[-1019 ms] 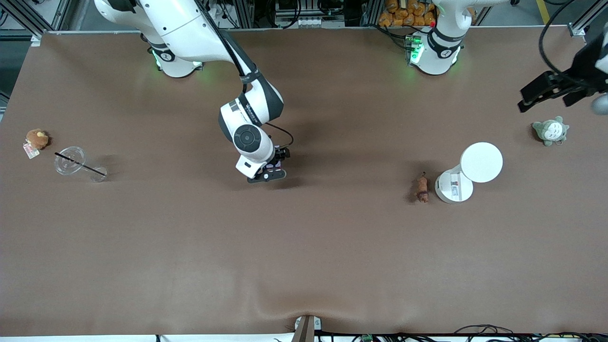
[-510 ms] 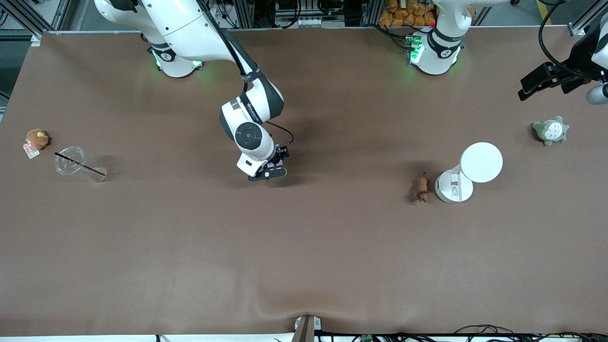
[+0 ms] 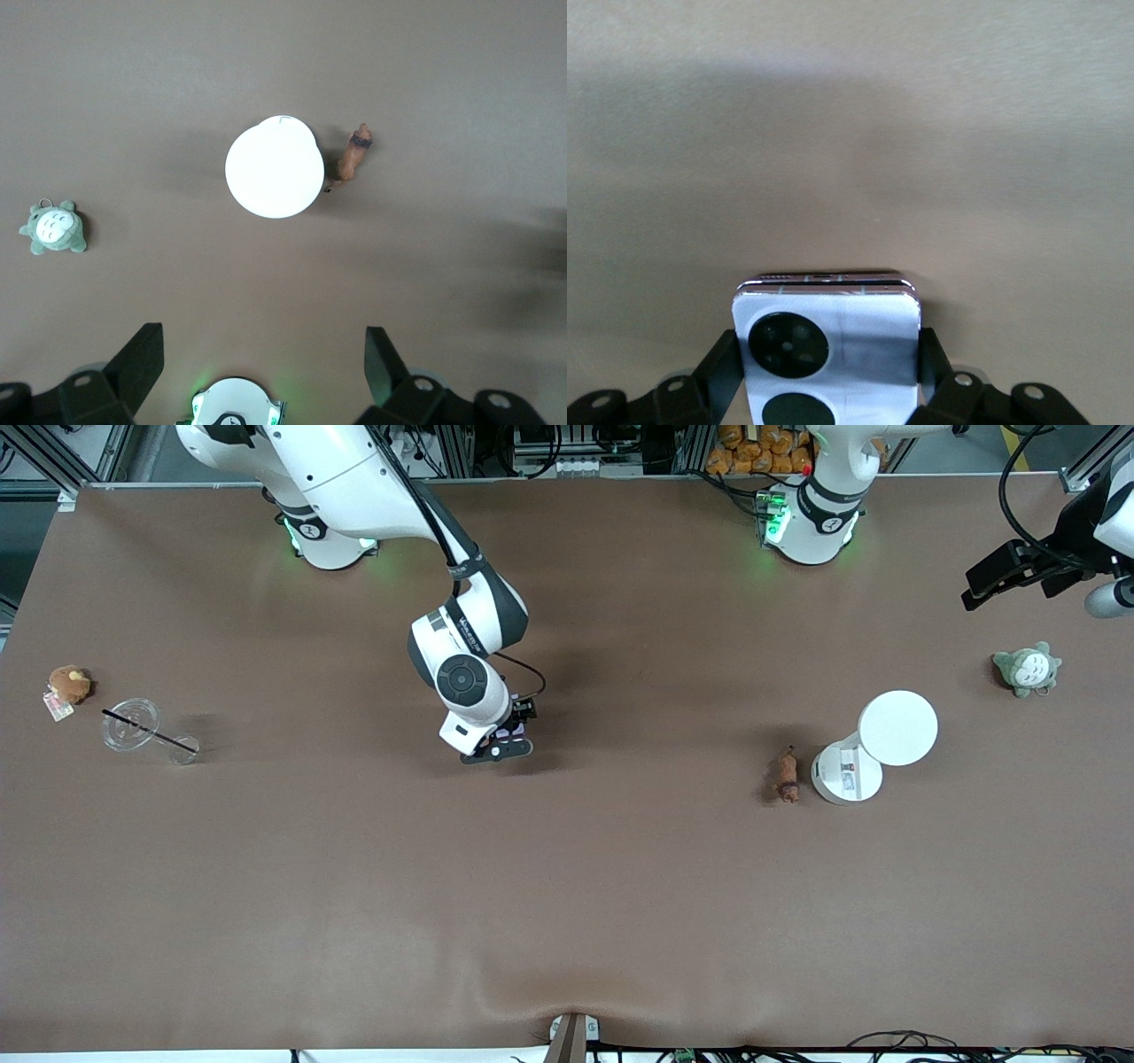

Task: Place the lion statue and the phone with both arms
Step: 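Carry the phone with the right gripper toward the clear plastic cup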

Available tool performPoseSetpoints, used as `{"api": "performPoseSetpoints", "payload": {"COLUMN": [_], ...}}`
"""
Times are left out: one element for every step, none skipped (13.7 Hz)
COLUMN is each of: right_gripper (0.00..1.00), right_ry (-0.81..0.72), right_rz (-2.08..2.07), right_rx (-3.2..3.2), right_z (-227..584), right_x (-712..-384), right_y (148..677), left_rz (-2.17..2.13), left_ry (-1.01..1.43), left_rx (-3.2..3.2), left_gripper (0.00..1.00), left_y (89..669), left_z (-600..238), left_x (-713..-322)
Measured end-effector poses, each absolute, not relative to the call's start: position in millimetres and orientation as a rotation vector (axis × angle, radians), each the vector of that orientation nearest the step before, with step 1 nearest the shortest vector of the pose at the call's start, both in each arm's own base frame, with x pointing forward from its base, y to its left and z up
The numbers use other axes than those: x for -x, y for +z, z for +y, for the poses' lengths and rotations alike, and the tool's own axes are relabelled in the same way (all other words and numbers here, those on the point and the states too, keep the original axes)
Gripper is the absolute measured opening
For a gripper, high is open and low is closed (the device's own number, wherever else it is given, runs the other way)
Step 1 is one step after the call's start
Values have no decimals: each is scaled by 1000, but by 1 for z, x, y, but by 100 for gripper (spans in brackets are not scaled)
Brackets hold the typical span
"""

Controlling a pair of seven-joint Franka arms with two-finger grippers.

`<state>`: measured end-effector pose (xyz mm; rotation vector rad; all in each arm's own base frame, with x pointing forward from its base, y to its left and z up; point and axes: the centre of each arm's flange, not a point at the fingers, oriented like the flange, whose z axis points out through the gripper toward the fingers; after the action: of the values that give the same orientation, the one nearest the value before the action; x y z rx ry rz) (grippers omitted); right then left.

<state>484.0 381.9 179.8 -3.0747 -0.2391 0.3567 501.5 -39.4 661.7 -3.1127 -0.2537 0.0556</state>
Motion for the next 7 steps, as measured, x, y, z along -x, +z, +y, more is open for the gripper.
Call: {"api": "performPoseSetpoints", "payload": {"right_gripper": [83,83,83,83,83,83,83], "right_ry": [383,407,432,451,463,469,479], "right_rz": [-216,-175,-122,-65,-22,4,26], "right_rx": [3080,3083,3081,3071,3055,3035,3016], "right_z": [373,357,336,310,279,244,210], "right_x": [-491,-501,-515,-529,-543,-556,-567], "right_y": [190,206,226,248,269,286,297], "left_rz": [-247,-229,-214,-204,-190,-179,-172], "left_ry": [45,34,27,27,26,24,24], "left_rx": [3115,3117,3119,3120,3121,3122,3122], "left_gripper": [100,100,100,100,100,100,100], "left_y": [662,662,661,660,659,658,657], "left_z": [-40,-40,-41,-41,-41,-41,-40], "left_x": [-502,-503,-504,-505,-505,-505,-506]}}
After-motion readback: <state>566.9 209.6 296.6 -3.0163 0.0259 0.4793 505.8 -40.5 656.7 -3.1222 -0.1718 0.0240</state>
